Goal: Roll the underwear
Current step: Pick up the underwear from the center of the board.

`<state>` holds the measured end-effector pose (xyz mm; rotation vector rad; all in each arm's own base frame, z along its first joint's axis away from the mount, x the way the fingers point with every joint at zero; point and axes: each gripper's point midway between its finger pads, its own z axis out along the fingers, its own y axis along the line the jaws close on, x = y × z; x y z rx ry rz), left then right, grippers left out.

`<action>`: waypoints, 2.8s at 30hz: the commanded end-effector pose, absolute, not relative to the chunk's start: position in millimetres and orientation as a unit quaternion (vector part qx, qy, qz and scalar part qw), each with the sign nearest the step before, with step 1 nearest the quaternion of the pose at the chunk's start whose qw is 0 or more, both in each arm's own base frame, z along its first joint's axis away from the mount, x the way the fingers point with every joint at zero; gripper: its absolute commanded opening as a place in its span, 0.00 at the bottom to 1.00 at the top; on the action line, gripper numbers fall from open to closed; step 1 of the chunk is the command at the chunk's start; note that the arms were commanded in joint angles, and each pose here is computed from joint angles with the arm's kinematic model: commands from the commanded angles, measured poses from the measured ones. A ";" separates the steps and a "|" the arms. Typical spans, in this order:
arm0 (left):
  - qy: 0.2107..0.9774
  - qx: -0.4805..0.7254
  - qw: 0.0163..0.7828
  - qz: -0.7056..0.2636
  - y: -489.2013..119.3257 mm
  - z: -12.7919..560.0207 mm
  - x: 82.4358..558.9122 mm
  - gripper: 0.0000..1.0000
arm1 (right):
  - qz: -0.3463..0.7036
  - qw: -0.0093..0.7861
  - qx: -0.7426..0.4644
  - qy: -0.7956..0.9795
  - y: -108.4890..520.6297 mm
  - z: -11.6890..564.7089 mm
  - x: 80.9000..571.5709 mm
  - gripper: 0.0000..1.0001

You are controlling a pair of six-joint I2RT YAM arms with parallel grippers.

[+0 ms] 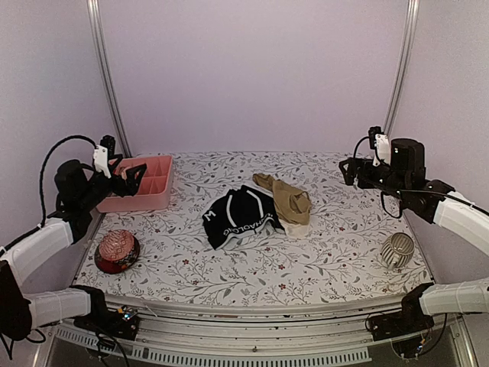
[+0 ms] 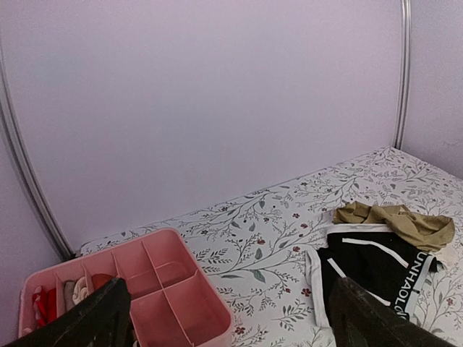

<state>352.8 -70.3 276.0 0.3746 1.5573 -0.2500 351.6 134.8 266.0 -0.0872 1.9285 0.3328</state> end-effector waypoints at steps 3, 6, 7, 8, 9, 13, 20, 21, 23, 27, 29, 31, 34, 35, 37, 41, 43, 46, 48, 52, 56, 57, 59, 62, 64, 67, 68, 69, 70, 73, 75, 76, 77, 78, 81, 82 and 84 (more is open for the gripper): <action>0.684 0.172 0.698 -0.121 -70.9 280.6 350.5 0.99 | 0.157 0.566 -0.036 0.809 137.6 278.8 344.3 0.99; 0.684 0.177 0.697 -0.123 -72.4 279.5 350.4 0.98 | 0.165 0.567 -0.044 0.806 140.6 278.2 341.8 0.99; 0.683 0.179 0.697 -0.125 -73.1 278.7 350.2 0.99 | 0.166 0.566 -0.049 0.806 142.0 277.5 341.2 0.99; 0.684 0.181 0.695 -0.127 -74.0 277.7 350.2 0.98 | 0.169 0.564 -0.053 0.806 143.8 277.4 340.9 0.99; 0.684 0.184 0.694 -0.130 -75.3 277.2 350.1 0.98 | 0.171 0.563 -0.056 0.807 145.1 276.5 340.8 0.99; 0.687 0.191 0.687 -0.138 -78.9 272.8 351.6 0.98 | 0.186 0.548 -0.078 0.812 157.2 266.9 344.2 0.99; 0.690 0.208 0.676 -0.151 -86.9 267.3 352.3 0.99 | 0.202 0.508 -0.101 0.831 181.1 237.9 356.0 0.99; 0.691 0.210 0.675 -0.153 -88.1 266.3 352.4 0.99 | 0.202 0.503 -0.104 0.834 184.9 234.0 357.6 0.99; 0.692 0.214 0.672 -0.154 -89.8 264.4 352.7 0.99 | 0.199 0.493 -0.111 0.840 193.3 224.7 361.4 0.99; 0.694 0.220 0.668 -0.156 -93.2 261.9 353.2 0.99 | 0.186 0.471 -0.129 0.852 213.4 204.3 369.7 0.99; 0.694 0.224 0.666 -0.158 -95.4 260.4 353.1 0.98 | 0.170 0.463 -0.135 0.859 223.7 193.3 376.6 0.99; 0.694 0.228 0.664 -0.160 -97.9 259.6 353.0 0.98 | 0.147 0.455 -0.141 0.867 234.3 185.2 387.1 0.99; 0.695 0.233 0.661 -0.161 -101.0 256.8 353.1 0.99 | 0.102 0.435 -0.149 0.882 251.9 163.5 403.2 0.99; 0.695 0.234 0.660 -0.160 -101.5 256.1 353.4 0.99 | 0.085 0.432 -0.151 0.885 256.7 159.4 408.5 0.99; 0.696 0.235 0.659 -0.159 -102.5 255.4 353.6 0.99 | 0.047 0.423 -0.152 0.892 263.0 147.8 420.9 0.99; 0.696 0.236 0.660 -0.158 -103.7 255.7 353.2 0.98 | -0.001 0.402 -0.152 0.903 270.3 120.5 441.5 0.99; 0.696 0.237 0.660 -0.156 -103.8 255.7 353.2 0.99 | -0.015 0.393 -0.152 0.907 273.7 110.6 448.9 0.99; 0.696 0.239 0.659 -0.158 -105.3 254.7 352.8 0.99 | -0.002 0.389 -0.168 0.906 288.8 102.0 451.3 0.99; 0.697 0.240 0.657 -0.159 -106.5 253.0 353.3 0.98 | 0.013 0.393 -0.175 0.903 299.5 103.5 450.5 0.99; 0.699 0.241 0.654 -0.158 -107.4 251.4 354.8 0.99 | 0.032 0.395 -0.182 0.900 318.6 108.1 449.3 0.99; 0.699 0.240 0.656 -0.155 -106.4 252.8 354.5 0.99 | 0.023 0.388 -0.178 0.904 323.9 101.2 454.6 0.99; 0.699 0.240 0.656 -0.155 -106.7 252.7 353.8 0.99 | 0.020 0.386 -0.176 0.905 324.3 97.2 455.7 0.99; 0.699 0.241 0.656 -0.155 -107.1 252.2 353.7 0.99 | 0.014 0.379 -0.176 0.908 324.3 88.6 457.5 0.99; 0.700 0.241 0.654 -0.156 -107.7 251.1 354.9 0.99 | 0.013 0.372 -0.174 0.911 325.9 81.1 458.3 1.00; 0.702 0.241 0.652 -0.156 -107.9 249.5 355.7 0.98 | 0.010 0.371 -0.172 0.912 325.8 78.2 459.4 0.99; 0.703 0.241 0.651 -0.155 -108.0 248.2 356.4 0.98 | 0.004 0.367 -0.171 0.914 325.1 73.2 460.9 0.95; 0.702 0.241 0.651 -0.156 -108.5 248.6 356.2 0.98 | 0.001 0.365 -0.172 0.915 324.9 70.2 461.3 0.93; 0.702 0.242 0.651 -0.156 -108.5 248.8 356.2 0.99 | -0.002 0.362 -0.173 0.916 324.2 66.6 461.5 0.91; 0.703 0.242 0.651 -0.155 -108.5 248.3 356.2 0.99 | -0.008 0.360 -0.174 0.916 323.4 63.4 461.8 0.89; 0.703 0.241 0.650 -0.156 -108.7 247.8 356.5 0.99 | -0.021 0.358 -0.174 0.917 319.8 57.7 463.4 0.78; 0.704 0.241 0.650 -0.156 -108.8 247.3 357.0 0.99 | -0.025 0.360 -0.173 0.917 318.7 58.2 463.6 0.63; 0.704 0.241 0.650 -0.154 -108.3 247.8 357.2 0.99 | -0.026 0.361 -0.172 0.916 318.2 59.2 464.2 0.57; 0.704 0.242 0.649 -0.155 -109.1 247.0 357.0 0.99 | -0.025 0.363 -0.172 0.916 318.4 61.3 464.7 0.51; 0.704 0.241 0.649 -0.155 -108.7 247.0 357.3 0.99 | -0.026 0.364 -0.172 0.915 318.1 62.2 464.9 0.46; 0.705 0.241 0.649 -0.154 -109.0 246.3 357.2 0.98 | -0.028 0.368 -0.172 0.914 317.0 66.9 465.4 0.30; 0.705 0.241 0.649 -0.154 -109.1 246.4 357.2 0.98 | -0.029 0.368 -0.171 0.913 316.5 67.6 465.4 0.25; 0.704 0.243 0.649 -0.155 -109.7 247.1 357.2 0.98 | -0.028 0.370 -0.171 0.913 316.5 70.8 465.3 0.16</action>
